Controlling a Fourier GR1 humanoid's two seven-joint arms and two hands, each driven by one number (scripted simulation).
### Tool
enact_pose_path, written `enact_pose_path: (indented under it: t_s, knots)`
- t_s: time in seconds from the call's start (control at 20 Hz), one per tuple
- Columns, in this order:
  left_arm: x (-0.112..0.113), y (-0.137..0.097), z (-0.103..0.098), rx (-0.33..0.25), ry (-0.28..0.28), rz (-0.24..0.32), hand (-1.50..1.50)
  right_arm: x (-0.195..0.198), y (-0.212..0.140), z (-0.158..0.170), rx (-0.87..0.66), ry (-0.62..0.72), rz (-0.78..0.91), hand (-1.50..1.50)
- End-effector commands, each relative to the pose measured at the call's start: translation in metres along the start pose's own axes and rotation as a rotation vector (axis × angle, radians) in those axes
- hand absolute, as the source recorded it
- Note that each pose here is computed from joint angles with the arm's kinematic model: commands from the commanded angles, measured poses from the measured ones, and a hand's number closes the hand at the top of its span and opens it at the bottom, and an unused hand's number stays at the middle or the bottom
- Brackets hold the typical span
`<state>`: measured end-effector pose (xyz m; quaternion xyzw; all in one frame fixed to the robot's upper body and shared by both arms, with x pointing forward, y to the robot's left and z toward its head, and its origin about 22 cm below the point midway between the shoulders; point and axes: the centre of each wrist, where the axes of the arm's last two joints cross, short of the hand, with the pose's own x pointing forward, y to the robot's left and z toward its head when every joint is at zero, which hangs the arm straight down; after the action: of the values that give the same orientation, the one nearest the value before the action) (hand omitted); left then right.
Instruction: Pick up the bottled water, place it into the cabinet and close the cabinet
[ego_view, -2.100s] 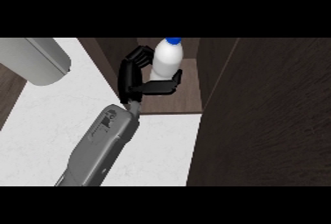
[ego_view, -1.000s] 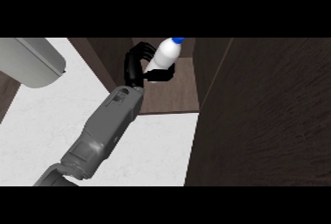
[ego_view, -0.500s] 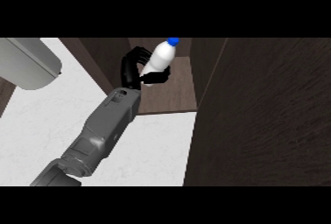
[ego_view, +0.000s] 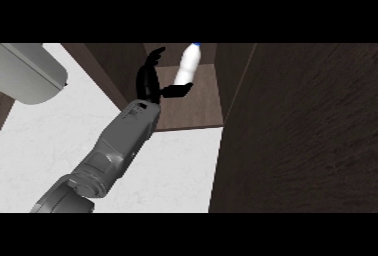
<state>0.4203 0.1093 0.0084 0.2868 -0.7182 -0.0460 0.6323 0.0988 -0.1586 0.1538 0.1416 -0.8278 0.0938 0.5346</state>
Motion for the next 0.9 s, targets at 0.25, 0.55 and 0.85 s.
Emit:
enact_pose_path:
  t_s: [0.25, 0.55, 0.85]
  knots:
    - [-0.013, 0.007, 0.000, 0.060, 0.022, -0.061, -1.50, 0.013, 0.000, 0.009, 0.026, -0.005, 0.003, -1.50]
    - [-0.002, 0.001, 0.000, 0.001, -0.033, 0.040, -1.50, 0.015, -0.003, 0.006, 0.029, -0.020, -0.009, -1.50]
    - [0.004, 0.004, -0.001, -0.063, -0.163, 0.318, 1.50, 0.008, -0.003, 0.000, 0.016, -0.023, 0.008, -1.50]
